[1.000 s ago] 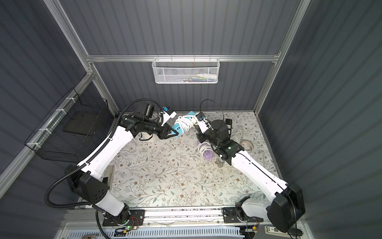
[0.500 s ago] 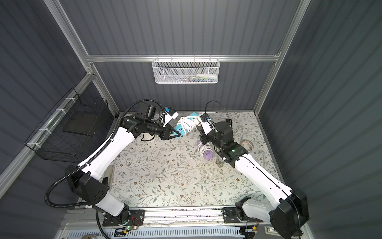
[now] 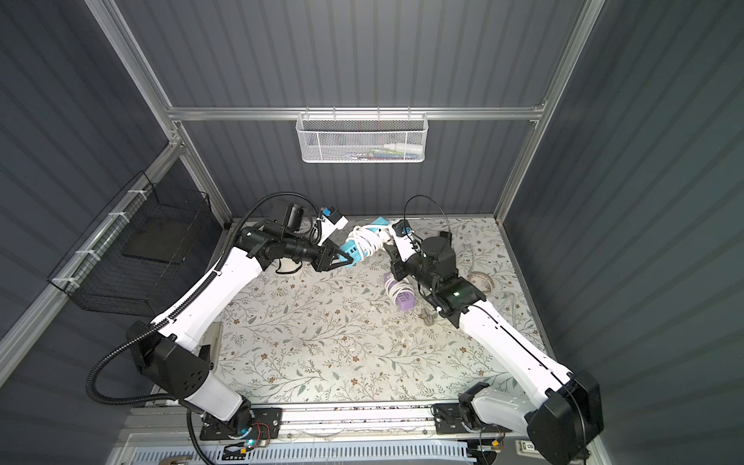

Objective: Unwrap the cord wrapped around the power strip
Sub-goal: Remove the plug from the socket.

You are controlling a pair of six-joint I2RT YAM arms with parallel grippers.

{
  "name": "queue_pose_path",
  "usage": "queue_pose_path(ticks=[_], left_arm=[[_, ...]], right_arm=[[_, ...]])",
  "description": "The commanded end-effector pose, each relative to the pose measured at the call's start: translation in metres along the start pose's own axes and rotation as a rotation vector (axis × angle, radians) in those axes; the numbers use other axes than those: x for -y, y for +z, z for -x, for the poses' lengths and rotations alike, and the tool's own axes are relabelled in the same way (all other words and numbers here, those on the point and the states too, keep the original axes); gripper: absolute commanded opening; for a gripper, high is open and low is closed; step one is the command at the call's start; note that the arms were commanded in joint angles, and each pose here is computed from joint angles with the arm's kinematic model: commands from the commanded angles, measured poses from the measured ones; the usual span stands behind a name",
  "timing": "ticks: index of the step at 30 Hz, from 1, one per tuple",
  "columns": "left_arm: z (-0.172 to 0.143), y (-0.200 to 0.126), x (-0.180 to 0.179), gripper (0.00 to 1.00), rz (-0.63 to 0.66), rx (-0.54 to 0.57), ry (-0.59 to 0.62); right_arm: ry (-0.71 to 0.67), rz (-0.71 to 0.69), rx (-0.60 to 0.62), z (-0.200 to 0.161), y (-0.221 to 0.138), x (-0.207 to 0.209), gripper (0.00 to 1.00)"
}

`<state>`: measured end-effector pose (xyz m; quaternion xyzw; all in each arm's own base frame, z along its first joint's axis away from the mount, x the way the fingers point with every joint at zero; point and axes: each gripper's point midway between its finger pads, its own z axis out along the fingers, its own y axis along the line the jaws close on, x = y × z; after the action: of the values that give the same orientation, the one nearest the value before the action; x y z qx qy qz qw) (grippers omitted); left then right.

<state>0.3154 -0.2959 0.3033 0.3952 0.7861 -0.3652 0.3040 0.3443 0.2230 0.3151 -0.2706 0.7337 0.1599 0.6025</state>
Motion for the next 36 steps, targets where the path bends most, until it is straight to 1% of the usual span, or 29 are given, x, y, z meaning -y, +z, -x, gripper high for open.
queue_pose_path(ticks=[1,5,9,10,12,15,19,23,24,28,32,34,36], left_arm=[[0.025,-0.012,-0.005,0.0,0.052,0.093,0.042],[0.023,-0.011,-0.007,0.0,0.057,0.087,0.039],[0.023,-0.011,-0.007,0.0,0.058,0.085,0.041],[0.023,-0.011,-0.007,0.0,0.058,0.085,0.043],[0.023,-0.011,-0.006,0.0,0.058,0.087,0.044],[0.023,-0.011,-0.006,0.0,0.058,0.087,0.044],[0.024,-0.012,-0.007,0.0,0.064,0.092,0.044],[0.027,-0.012,-0.011,0.0,0.081,0.105,0.035],[0.028,-0.012,-0.013,0.0,0.085,0.11,0.029],[0.031,-0.01,-0.014,0.0,0.087,0.123,0.021],[0.028,-0.01,-0.017,0.0,0.108,0.116,0.02],[0.027,-0.011,-0.018,0.0,0.114,0.115,0.019],[0.027,-0.011,-0.018,0.0,0.116,0.115,0.022]], right_arm=[[0.01,0.106,0.019,0.004,0.0,-0.039,0.0],[0.016,0.079,0.027,0.002,-0.006,-0.033,0.0],[0.075,0.064,0.036,0.004,-0.013,-0.003,0.0],[0.087,0.053,0.066,0.013,-0.023,0.007,0.0],[0.106,0.027,0.083,0.016,-0.028,0.025,0.0],[0.11,0.007,0.091,0.019,-0.031,0.037,0.0],[0.107,0.041,0.07,0.014,-0.025,0.024,0.0],[0.05,0.062,0.051,0.009,-0.016,-0.01,0.0],[0.039,0.076,0.035,0.003,-0.009,-0.021,0.0],[0.026,0.118,0.021,0.001,0.0,-0.049,0.0],[0.02,0.089,0.028,0.002,-0.002,-0.045,0.0],[0.043,0.079,0.036,0.005,-0.008,-0.032,0.0],[0.1,0.069,0.066,0.011,-0.019,-0.01,0.0]])
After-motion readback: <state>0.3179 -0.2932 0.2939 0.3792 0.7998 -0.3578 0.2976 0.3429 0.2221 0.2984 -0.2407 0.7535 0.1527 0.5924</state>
